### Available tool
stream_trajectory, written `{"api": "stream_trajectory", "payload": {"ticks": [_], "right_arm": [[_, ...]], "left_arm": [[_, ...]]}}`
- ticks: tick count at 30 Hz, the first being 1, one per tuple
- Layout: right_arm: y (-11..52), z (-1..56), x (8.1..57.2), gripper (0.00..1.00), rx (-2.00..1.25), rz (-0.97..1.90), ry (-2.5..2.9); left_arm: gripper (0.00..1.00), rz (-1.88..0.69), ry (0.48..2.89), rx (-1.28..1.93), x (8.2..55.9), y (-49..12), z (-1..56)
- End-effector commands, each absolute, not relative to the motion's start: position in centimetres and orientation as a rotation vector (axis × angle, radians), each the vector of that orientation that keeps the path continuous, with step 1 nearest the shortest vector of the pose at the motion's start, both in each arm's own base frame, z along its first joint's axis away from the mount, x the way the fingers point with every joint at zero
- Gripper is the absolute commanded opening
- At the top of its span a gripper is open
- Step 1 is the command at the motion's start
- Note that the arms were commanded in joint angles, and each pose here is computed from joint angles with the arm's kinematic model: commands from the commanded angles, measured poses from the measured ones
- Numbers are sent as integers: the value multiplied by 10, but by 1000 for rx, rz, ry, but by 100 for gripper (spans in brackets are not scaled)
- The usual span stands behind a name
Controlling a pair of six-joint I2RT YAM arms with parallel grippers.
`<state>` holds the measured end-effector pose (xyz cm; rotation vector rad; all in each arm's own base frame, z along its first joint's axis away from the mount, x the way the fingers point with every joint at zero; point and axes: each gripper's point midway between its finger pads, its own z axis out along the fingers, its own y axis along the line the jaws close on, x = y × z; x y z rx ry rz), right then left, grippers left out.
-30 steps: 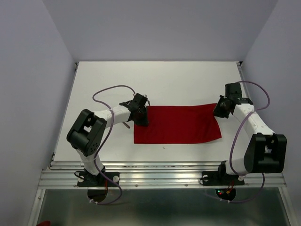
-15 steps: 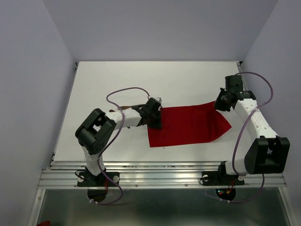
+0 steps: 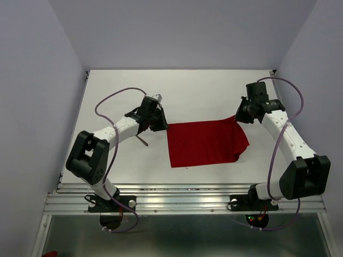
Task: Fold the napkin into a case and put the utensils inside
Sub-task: Fold the rectangle-folded napkin at the center of the board.
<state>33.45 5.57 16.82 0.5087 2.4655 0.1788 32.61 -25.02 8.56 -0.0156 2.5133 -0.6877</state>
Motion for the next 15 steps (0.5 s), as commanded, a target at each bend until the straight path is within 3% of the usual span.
{"api": "stream_trajectory", "payload": {"ticks": [1, 15], "right_arm": [[64, 170, 337, 1, 511, 180, 2452], [127, 162, 332, 1, 419, 241, 2489]], "left_arm": [[27, -640, 2613, -10, 306, -232, 60], [26, -713, 2695, 26, 289, -246, 27]]}}
